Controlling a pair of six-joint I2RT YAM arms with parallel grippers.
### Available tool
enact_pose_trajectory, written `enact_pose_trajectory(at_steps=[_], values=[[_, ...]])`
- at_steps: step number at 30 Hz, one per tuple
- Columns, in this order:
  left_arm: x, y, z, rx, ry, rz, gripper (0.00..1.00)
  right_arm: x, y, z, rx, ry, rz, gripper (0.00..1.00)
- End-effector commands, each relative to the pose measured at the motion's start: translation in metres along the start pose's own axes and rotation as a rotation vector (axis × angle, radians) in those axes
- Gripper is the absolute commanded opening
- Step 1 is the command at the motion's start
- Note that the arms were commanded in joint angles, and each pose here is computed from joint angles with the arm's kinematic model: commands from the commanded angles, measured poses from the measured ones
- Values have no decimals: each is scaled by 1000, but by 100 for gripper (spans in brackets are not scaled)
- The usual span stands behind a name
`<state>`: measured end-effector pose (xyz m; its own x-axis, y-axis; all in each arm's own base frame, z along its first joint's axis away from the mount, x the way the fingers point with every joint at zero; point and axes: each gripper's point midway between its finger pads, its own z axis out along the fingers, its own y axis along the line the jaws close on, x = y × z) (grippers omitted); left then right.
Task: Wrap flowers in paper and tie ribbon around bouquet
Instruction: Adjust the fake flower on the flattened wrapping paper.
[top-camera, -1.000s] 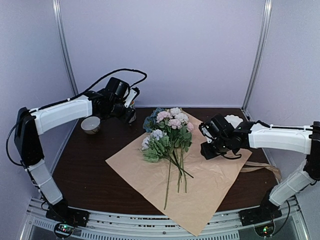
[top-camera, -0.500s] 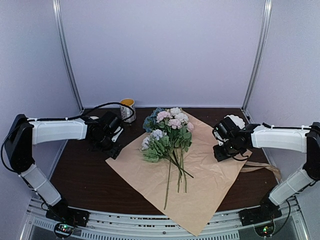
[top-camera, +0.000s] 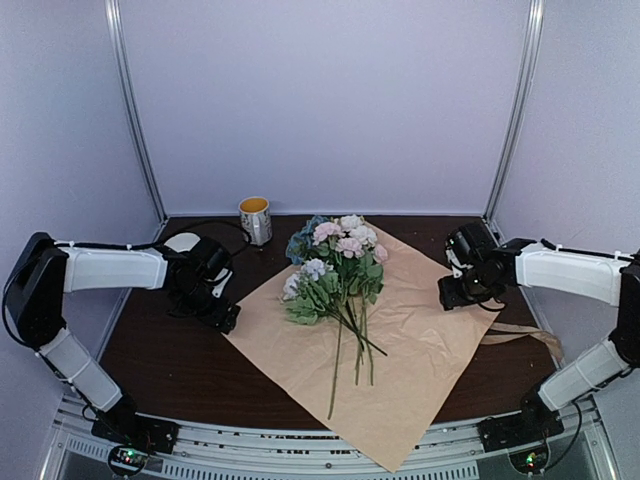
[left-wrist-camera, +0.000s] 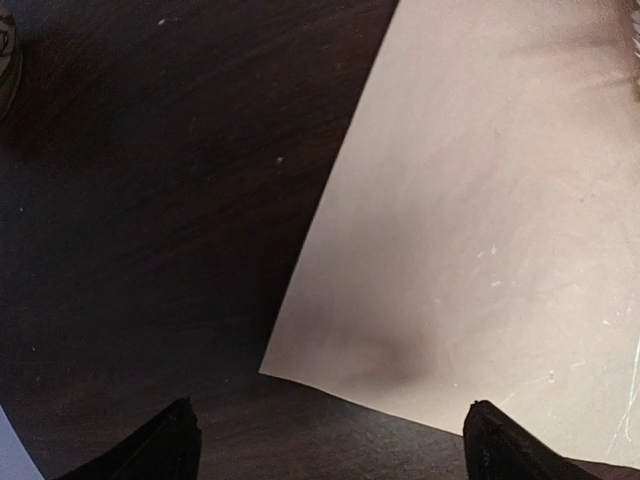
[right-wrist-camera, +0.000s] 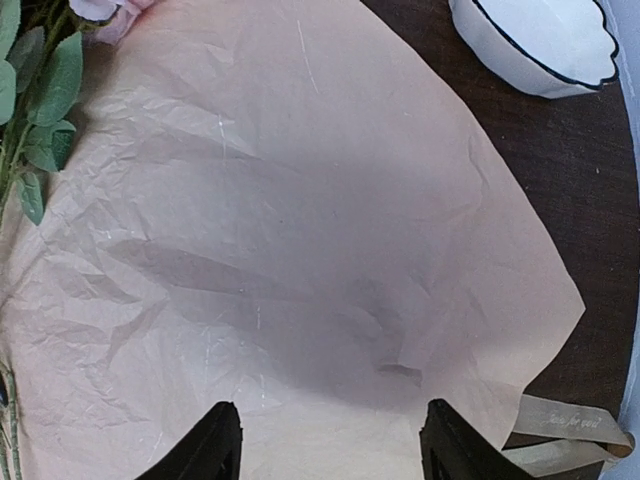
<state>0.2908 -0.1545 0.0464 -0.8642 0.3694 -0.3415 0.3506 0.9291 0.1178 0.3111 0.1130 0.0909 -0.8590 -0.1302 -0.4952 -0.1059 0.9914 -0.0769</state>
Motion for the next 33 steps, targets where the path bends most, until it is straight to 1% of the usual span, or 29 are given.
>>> enact_pose_trajectory(at_steps=[1,3,6,8,10,12,14,17,19,21,23,26,27,29,31,33], values=[[-15,7,8,80,-40,-135,95,-8,29,-3,-144,-21,26,58],[-17,7,11,144,-54,-184,95,-8,57,-6,-239,-23,6,57],[-16,7,19,198,-63,-230,95,-11,89,-16,-306,-56,-23,57],[-17,-4,24,263,-70,-242,94,-13,111,-26,-354,-88,-46,56],[-12,-18,31,335,-46,-249,92,-11,138,-37,-417,-109,-90,56],[-7,-23,40,354,-19,-242,91,-4,165,-45,-481,-101,-143,56],[-4,-25,48,355,5,-227,89,9,191,-41,-535,-64,-188,56],[-7,-32,50,394,5,-221,85,22,208,-27,-530,-10,-215,54],[-11,-35,46,419,-14,-218,80,23,213,-25,-503,-12,-225,53],[-16,-33,43,414,-31,-215,71,15,211,-29,-448,-58,-225,53],[-20,-32,42,409,-43,-211,59,4,206,-38,-376,-128,-230,53],[-23,-32,42,408,-47,-211,45,-12,191,-57,-245,-243,-248,52],[-24,-31,43,402,-47,-210,43,-16,188,-66,-201,-289,-268,53],[-22,-27,46,372,-37,-207,43,-15,196,-84,-167,-363,-344,52],[-18,-20,50,327,-17,-205,44,0,223,-95,-235,-390,-454,53],[-13,-14,56,282,10,-202,44,21,256,-97,-373,-363,-559,52]])
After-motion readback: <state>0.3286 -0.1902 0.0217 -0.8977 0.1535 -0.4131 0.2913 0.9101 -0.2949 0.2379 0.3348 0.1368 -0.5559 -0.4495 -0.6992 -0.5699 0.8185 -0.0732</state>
